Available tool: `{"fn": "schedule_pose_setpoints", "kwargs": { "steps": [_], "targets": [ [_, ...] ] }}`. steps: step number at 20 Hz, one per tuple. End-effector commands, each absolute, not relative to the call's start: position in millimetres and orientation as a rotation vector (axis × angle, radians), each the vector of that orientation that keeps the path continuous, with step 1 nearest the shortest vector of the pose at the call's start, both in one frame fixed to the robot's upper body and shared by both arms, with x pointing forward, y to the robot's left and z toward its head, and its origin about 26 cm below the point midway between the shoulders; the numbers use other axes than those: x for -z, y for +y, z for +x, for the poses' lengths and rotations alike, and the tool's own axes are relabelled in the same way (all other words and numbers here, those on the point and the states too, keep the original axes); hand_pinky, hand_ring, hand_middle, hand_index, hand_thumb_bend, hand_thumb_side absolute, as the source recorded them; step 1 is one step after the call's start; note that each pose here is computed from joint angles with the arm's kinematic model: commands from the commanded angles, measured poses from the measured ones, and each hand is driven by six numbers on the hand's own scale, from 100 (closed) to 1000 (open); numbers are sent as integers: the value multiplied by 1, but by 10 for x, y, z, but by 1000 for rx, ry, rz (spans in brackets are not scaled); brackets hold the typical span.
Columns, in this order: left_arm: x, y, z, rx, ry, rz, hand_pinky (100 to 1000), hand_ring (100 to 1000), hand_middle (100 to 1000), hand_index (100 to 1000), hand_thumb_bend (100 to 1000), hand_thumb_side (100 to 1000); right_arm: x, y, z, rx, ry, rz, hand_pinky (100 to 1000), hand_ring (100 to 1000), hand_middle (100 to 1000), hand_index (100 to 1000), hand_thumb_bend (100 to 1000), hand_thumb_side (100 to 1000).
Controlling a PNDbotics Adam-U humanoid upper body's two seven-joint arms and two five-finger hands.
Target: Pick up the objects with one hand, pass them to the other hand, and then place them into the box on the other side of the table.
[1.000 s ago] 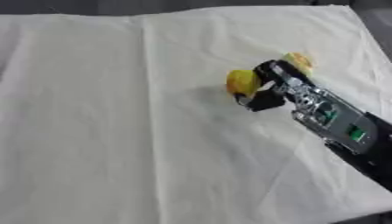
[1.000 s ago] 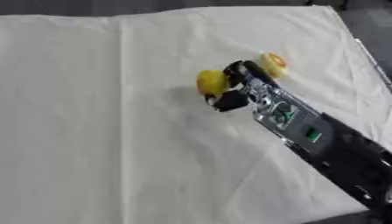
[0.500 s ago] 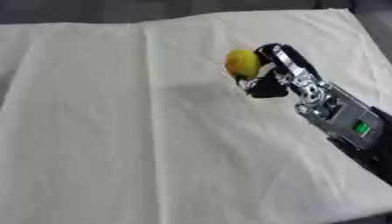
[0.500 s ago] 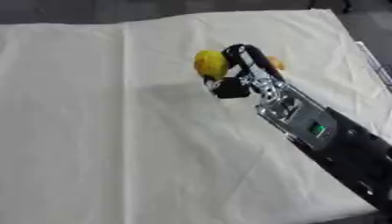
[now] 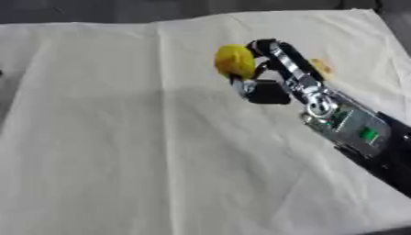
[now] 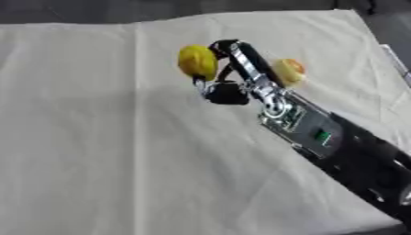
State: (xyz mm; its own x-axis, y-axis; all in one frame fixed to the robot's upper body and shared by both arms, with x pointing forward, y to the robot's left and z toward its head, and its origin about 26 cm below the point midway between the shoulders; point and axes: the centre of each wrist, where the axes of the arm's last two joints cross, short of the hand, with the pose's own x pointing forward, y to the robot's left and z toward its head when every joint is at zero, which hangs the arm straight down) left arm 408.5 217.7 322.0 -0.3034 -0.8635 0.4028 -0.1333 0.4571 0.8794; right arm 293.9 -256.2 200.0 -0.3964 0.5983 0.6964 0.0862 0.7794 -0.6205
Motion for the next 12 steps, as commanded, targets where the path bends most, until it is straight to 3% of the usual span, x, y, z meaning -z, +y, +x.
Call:
{"fn": "schedule_pose_setpoints", "kwargs": {
  "steps": [1,6,12],
  "targets": [
    [-3381,1837,3895,1076,-1792,764,774,786,737,841,436,579,-2098,-2520,2921,-658,-2003,-505,543,758,497,605,102,100],
    [-3399,1220,3654,1290,-1755,603,779,787,748,853,448,614,-2116,-2442,2930,-741,-2064,-481,556,759,500,609,100,100],
    [-3387,830,3481,1407,-1709,524,792,802,766,859,480,639,-2141,-2390,2938,-809,-2107,-484,562,759,501,610,100,100]
  ]
}}
